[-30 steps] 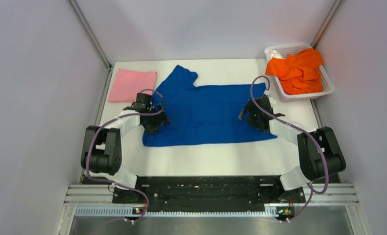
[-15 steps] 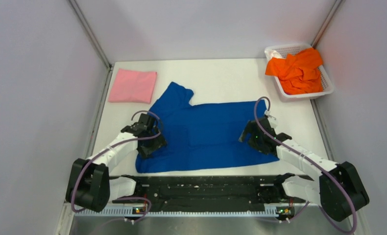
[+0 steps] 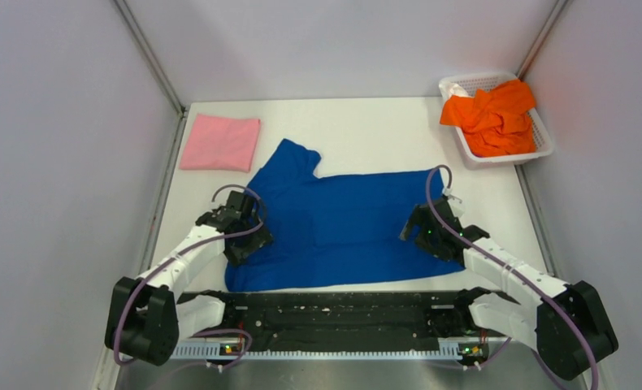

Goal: Fold and stack the t-shirts
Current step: Fold the flattened tshirt in 1/3 of the way, then grab the side of the flattened tshirt furthest away from the robot with both arms

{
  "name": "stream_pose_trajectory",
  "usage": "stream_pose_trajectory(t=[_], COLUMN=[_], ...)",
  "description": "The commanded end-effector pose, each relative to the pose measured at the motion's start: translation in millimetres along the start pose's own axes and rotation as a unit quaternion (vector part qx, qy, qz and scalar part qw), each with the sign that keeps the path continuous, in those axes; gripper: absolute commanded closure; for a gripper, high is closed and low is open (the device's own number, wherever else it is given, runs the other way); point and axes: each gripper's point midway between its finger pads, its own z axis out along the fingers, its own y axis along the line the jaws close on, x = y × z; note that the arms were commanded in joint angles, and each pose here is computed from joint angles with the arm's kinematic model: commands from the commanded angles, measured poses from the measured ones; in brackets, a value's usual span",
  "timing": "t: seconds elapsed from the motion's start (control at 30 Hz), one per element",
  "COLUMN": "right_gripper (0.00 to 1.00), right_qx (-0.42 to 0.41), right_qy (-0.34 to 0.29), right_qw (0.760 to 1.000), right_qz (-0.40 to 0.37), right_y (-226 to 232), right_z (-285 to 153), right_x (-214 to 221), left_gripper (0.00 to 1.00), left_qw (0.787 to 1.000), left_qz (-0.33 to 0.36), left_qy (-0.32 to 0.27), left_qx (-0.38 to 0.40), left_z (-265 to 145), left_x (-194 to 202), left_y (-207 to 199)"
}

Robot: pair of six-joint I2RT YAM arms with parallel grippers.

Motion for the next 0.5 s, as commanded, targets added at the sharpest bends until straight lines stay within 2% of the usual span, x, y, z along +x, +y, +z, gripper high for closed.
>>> stream_pose_trajectory(t=[0.0,0.13,0.2,0.33,0.47], right_gripper=[0.01,0.01,0.01,0.01,0.01], right_qx=[-0.024,-0.036,-0.025,-0.027,-0.018], right_qy=[-0.044,-0.095,-0.133,-0.201,-0.24], right_qw=[0.999,0.995,0.99,0.978,0.97], right_qz=[-0.015,-0.008,0.023,0.041,0.047], right_y=[21,40,43,58,71], right_z=[-13,-28,-35,-48,-48], right_x=[-29,-65,-86,-126,-157], left_gripper=[0.14,0.13,0.09,0.04,0.01], left_qw=[0.999,0.995,0.989,0.976,0.971], left_qz=[0.013,0.027,0.036,0.06,0.086], left_qy=[-0.041,-0.071,-0.102,-0.147,-0.177], left_qx=[0.029,0.069,0.097,0.15,0.139], left_z=[-19,-46,-61,-84,-81], left_x=[-29,-52,-71,-115,-164], left_y=[-24,-50,-68,-121,-167])
